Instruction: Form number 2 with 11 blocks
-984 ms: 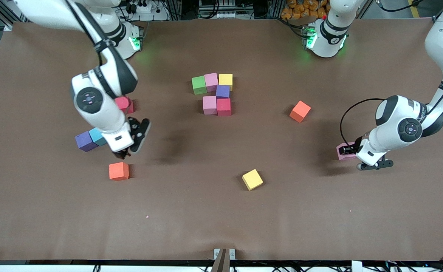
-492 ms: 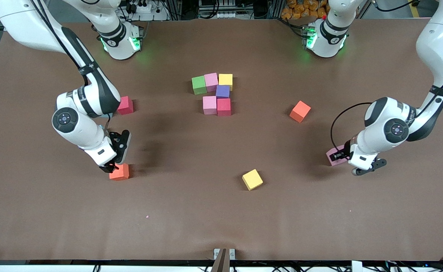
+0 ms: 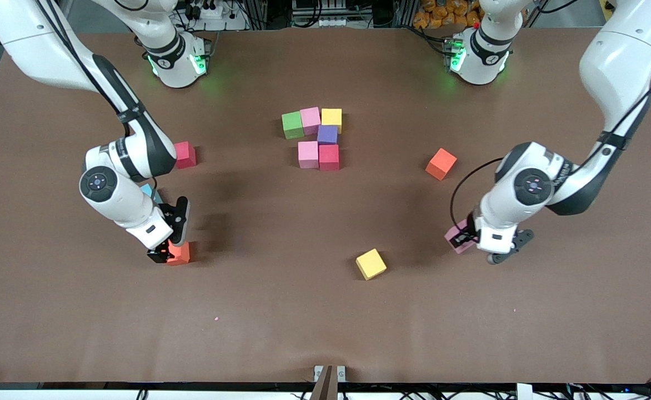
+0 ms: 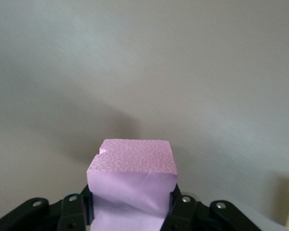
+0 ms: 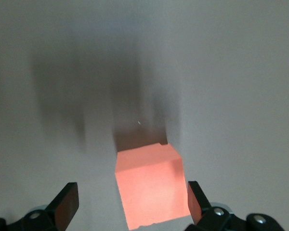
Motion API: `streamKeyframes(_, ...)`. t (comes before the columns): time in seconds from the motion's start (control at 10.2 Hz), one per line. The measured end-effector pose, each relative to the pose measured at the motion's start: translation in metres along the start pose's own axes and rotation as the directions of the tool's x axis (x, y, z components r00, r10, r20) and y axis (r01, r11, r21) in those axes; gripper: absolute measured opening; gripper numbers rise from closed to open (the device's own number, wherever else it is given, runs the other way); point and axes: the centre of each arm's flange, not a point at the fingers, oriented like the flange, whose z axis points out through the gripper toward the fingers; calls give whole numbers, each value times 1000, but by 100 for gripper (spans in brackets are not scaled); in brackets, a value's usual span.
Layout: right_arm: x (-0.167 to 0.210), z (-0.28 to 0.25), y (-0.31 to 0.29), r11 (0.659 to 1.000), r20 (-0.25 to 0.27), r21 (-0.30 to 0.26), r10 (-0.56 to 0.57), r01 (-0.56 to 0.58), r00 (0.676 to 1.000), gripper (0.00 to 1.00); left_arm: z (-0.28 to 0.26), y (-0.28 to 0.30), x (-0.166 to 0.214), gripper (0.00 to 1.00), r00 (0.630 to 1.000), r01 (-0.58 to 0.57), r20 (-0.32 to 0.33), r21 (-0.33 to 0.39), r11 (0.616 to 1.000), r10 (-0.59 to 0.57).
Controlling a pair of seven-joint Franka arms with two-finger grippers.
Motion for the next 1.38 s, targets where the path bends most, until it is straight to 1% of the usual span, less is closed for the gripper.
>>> streamKeyframes(0.2, -1, 16, 6, 1000, -1, -1, -15, 15, 1000, 100, -7, 39, -48, 56, 998, 60, 2, 0, 998, -60)
streamKeyframes(0.39, -2, 33, 11, 999, 2, -32, -36, 36, 999, 100, -19, 83, -109, 56, 997, 71, 7, -18, 997, -71)
streamKeyframes(0.59, -4, 36, 13, 997, 21, -45, -64, 65, 998, 100, -33, 123, -178, 56, 999, 37, 17, -49, 998, -36)
streamKeyframes(0.79, -9, 43, 14, 996, 16, -64, -60, 61, 998, 100, -44, 153, -246, 56, 999, -25, 38, -73, 997, 28)
streamKeyframes(0.89, -11, 46, 15, 996, 13, -71, -58, 59, 998, 98, -46, 164, -279, 56, 997, -65, 38, -77, 995, 68)
streamKeyframes(0.98, -12, 47, 15, 996, 12, -74, -58, 59, 998, 88, -46, 173, -305, 56, 995, -98, 27, -81, 992, 101)
streamKeyframes(1.08, -12, 46, 16, 995, 12, -77, -59, 60, 998, 86, -45, 182, -326, 56, 992, -126, 14, -86, 988, 128)
streamKeyframes(1.18, -14, 45, 17, 995, 13, -80, -55, 56, 998, 72, -43, 192, -345, 56, 989, -149, 4, -92, 985, 150)
streamKeyframes(1.28, -20, 43, 20, 995, 15, -85, -46, 47, 999, 63, -39, 201, -359, 56, 986, -164, -2, -98, 982, 164)
streamKeyframes(1.38, -27, 40, 23, 995, 18, -92, -35, 36, 999, 63, -32, 211, -371, 56, 985, -175, -11, -105, 979, 175)
